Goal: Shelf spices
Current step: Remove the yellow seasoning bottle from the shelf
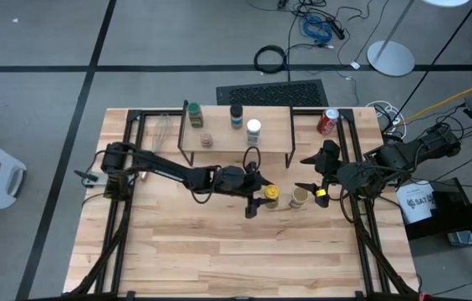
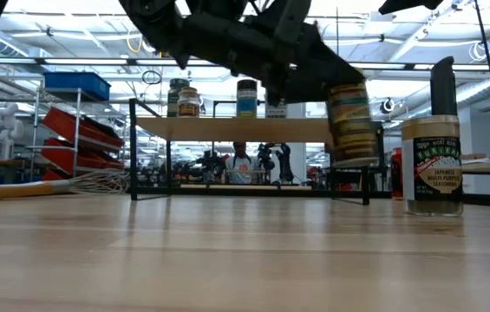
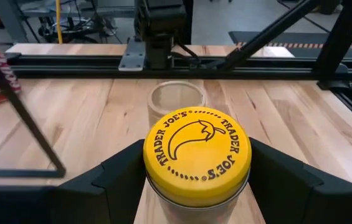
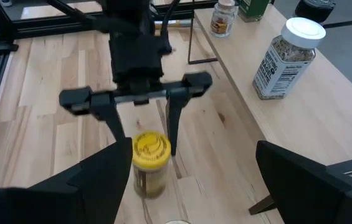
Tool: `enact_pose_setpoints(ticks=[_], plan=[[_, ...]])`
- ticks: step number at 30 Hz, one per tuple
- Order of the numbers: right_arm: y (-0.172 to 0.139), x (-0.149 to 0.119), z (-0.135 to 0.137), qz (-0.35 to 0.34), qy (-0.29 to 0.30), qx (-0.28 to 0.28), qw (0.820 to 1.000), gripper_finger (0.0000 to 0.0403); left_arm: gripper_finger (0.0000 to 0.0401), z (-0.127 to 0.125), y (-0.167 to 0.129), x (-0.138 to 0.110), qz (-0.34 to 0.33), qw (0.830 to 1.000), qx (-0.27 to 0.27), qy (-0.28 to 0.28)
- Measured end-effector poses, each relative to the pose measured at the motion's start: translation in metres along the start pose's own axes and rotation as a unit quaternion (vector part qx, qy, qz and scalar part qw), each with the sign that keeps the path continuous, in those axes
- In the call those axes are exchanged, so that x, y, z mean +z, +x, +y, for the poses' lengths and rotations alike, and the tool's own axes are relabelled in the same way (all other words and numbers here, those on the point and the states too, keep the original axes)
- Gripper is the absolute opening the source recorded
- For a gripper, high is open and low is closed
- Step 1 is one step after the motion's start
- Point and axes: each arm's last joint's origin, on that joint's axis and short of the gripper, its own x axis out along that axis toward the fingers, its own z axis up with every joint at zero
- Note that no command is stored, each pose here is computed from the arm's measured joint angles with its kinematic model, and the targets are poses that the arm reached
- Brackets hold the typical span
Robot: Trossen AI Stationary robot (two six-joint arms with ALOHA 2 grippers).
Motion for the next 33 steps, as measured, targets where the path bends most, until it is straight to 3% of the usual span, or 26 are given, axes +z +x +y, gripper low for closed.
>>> enact_pose_setpoints(ticks=[12,33], plan=[[0.000,0.000,0.000,0.002,-0.001,0.001,1.000,0.0329,0.0260,-0.010,0.040,-0.013,0.031,0.999,-0.009,0.020],[0.000,0.000,0.000,0.001,0.000,0.002,1.000,0.0329,0.0260,-0.007,0.042,-0.015,0.039,0.997,0.038,0.049]])
